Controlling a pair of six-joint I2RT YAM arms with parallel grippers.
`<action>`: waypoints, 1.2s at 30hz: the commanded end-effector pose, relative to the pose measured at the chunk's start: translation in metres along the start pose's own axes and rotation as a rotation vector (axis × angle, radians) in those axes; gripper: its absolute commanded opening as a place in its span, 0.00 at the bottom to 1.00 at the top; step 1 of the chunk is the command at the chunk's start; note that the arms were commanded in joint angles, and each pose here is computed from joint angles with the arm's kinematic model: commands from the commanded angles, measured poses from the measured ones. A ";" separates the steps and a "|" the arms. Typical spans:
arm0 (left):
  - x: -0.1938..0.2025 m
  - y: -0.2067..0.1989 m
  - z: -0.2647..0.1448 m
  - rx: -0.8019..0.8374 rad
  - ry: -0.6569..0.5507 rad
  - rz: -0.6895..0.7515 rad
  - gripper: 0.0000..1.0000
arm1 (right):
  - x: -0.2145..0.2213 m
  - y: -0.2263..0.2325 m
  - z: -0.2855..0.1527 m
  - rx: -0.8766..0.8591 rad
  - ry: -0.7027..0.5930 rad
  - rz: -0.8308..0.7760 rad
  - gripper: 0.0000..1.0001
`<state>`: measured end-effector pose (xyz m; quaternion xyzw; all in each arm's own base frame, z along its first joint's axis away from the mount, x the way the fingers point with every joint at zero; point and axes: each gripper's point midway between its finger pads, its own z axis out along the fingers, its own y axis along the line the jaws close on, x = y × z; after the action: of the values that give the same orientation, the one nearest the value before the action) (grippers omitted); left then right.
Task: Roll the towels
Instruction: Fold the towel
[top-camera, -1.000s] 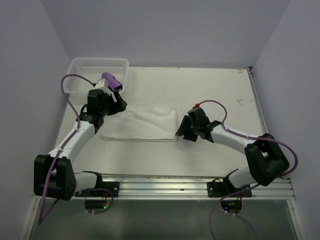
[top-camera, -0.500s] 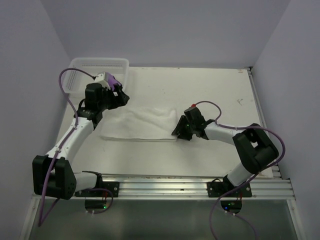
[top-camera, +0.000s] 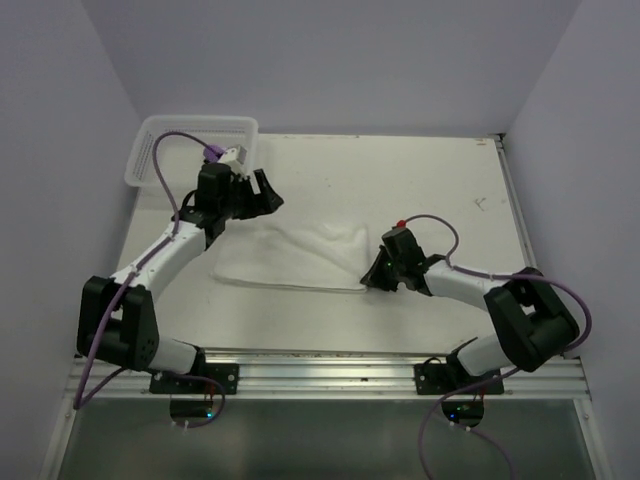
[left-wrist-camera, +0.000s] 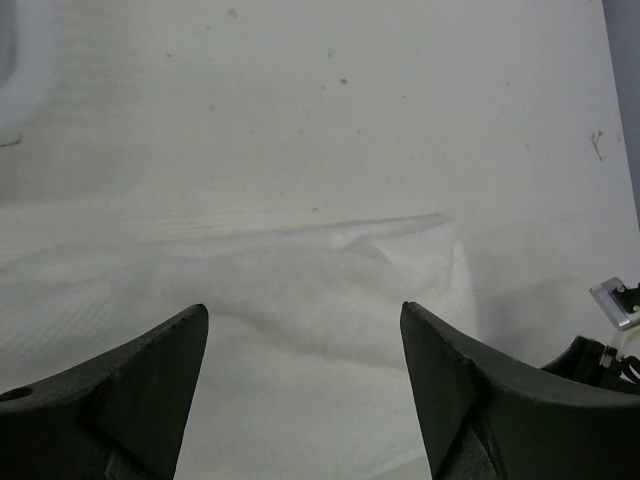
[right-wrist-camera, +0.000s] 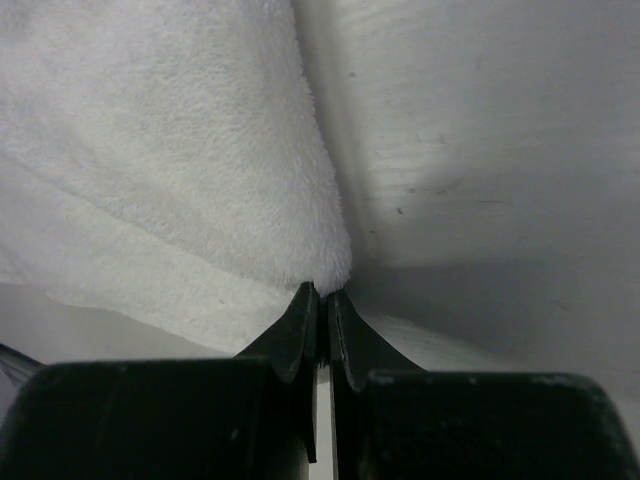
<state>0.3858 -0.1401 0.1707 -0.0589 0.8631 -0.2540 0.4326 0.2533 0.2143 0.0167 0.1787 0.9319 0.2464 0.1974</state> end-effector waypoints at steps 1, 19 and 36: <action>-0.006 -0.064 0.017 0.139 -0.002 0.054 0.82 | 0.005 -0.066 -0.016 0.232 -0.026 -0.066 0.00; 0.134 -0.248 0.149 0.172 0.344 0.302 0.76 | -0.003 -0.095 -0.049 0.238 -0.171 -0.154 0.00; 0.197 -0.260 0.156 0.127 0.363 0.326 0.73 | 0.008 -0.094 -0.038 0.207 -0.124 -0.145 0.00</action>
<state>0.3408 -0.4841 0.0806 0.1746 0.9098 -0.2416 0.2889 0.2261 0.1395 0.0162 0.1528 0.9344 0.1544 0.2823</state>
